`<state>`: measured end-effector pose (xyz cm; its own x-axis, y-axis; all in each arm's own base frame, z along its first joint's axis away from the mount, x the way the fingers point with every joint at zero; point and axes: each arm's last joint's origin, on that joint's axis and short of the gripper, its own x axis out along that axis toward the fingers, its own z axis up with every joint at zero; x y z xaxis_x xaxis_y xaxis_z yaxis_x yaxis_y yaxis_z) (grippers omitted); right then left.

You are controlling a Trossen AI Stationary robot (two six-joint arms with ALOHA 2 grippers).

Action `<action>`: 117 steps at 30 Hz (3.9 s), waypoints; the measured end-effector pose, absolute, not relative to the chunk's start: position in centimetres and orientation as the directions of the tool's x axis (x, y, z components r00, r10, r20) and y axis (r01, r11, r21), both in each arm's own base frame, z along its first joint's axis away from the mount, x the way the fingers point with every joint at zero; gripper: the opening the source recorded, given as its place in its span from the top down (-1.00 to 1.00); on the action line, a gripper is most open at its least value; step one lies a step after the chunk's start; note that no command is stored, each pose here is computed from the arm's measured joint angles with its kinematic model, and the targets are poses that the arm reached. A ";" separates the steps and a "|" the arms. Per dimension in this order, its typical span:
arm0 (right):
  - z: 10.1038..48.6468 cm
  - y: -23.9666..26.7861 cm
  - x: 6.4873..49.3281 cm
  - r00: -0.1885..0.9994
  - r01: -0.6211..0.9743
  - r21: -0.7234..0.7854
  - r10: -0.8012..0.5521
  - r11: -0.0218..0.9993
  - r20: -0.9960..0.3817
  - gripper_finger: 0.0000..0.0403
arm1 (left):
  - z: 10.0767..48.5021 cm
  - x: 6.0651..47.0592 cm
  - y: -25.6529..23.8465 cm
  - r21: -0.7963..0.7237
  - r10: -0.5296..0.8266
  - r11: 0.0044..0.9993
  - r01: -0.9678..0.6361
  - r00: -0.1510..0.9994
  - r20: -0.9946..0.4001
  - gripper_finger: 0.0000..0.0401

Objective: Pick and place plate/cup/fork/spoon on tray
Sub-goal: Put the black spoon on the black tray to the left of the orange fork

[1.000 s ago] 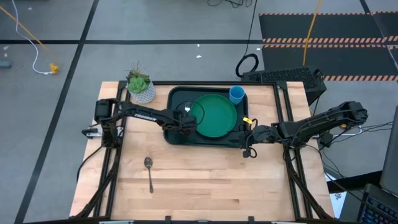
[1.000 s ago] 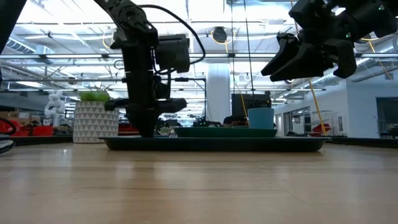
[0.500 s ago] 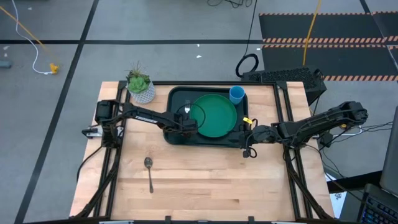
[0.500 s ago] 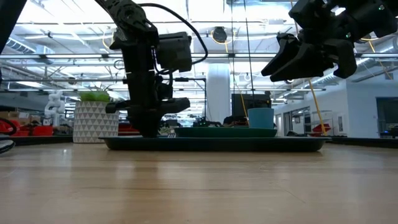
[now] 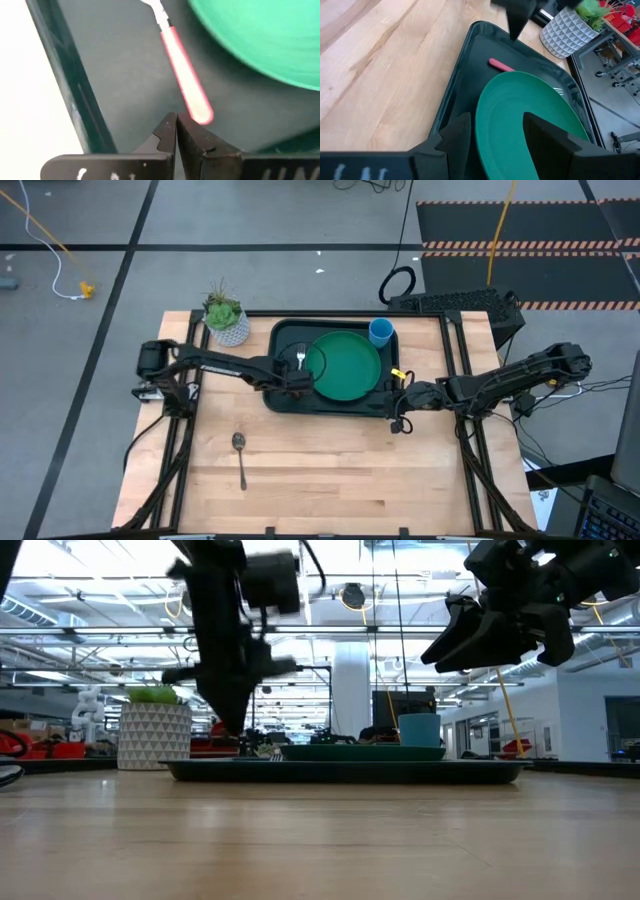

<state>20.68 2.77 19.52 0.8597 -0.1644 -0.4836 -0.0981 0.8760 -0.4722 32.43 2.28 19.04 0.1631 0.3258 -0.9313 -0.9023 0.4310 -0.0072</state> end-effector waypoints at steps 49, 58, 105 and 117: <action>22.2 2.9 21.7 0.960 0.088 -0.398 -0.184 0.913 -0.210 0.14 | 17.4 20.1 -16.4 -0.053 0.142 -0.084 -0.995 0.041 -0.989 0.21; 21.9 2.9 21.6 0.952 0.090 -0.359 -0.186 0.929 -0.244 0.14 | 14.9 19.7 -16.1 -0.100 0.088 -0.109 -0.989 0.091 -0.992 0.21; 20.7 3.5 21.2 0.919 0.047 -0.311 -0.163 0.949 -0.359 0.14 | 13.7 19.2 -15.4 -0.055 0.058 -0.028 -0.998 0.054 -0.997 0.91; 20.7 3.5 21.1 0.919 0.050 -0.304 -0.163 0.951 -0.360 0.14 | 13.9 19.7 -14.8 -0.012 0.043 0.000 -1.000 0.012 -0.999 0.93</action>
<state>21.15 3.50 20.70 0.9185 -0.1633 -0.3600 0.0499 0.9513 -0.3043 19.69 -14.81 13.92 0.0124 0.0434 -0.9990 -0.9999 -0.0003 -0.0125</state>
